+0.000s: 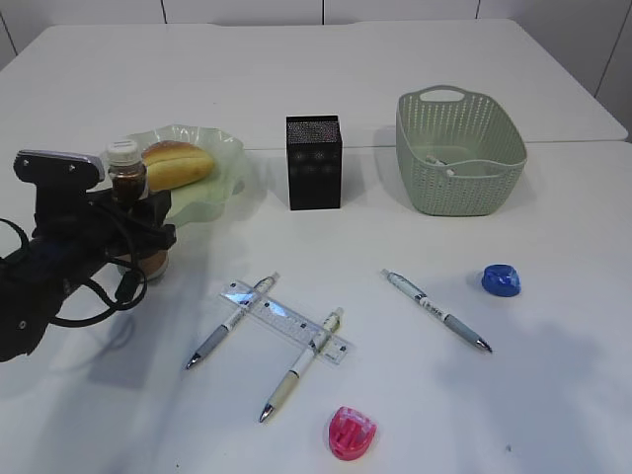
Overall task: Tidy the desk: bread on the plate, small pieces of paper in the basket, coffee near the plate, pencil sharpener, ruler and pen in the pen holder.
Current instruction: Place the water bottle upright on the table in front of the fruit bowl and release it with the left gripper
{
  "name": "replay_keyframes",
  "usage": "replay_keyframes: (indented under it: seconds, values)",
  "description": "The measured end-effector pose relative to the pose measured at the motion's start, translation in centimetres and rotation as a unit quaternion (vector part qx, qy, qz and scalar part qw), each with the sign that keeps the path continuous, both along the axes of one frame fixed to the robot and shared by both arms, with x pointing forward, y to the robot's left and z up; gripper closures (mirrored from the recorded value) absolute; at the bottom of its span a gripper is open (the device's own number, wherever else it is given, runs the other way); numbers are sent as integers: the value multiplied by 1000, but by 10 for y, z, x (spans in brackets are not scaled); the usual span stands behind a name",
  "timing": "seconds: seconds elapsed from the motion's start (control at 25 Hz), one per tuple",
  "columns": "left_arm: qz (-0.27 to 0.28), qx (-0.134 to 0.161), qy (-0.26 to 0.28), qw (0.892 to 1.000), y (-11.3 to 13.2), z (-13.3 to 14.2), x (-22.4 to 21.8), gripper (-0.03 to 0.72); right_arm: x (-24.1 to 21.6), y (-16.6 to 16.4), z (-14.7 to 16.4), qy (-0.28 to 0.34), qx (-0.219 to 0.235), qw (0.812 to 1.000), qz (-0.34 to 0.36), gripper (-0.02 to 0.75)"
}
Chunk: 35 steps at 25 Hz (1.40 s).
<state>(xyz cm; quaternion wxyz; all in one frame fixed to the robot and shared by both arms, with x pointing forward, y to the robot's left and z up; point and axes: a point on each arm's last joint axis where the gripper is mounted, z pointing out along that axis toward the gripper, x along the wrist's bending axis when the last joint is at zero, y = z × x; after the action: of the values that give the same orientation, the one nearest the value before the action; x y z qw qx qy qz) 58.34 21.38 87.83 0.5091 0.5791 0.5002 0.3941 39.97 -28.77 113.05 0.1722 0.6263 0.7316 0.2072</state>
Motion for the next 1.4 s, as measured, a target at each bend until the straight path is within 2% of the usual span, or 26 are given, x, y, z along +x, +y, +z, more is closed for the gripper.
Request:
replay_keyframes:
  seconds: [0.2,1.0,1.4]
  values:
    - [-2,-3,-20,1000,-1,4,1,227,0,0,0,0,0,1000,0,174]
    - [-4,-1,-12,1000,-1,11,1,219,-1,0,-1,8,0,1000,1,173]
    - [-5,23,1,1000,3,12,-12,216,-2,0,-1,12,0,1000,1,173]
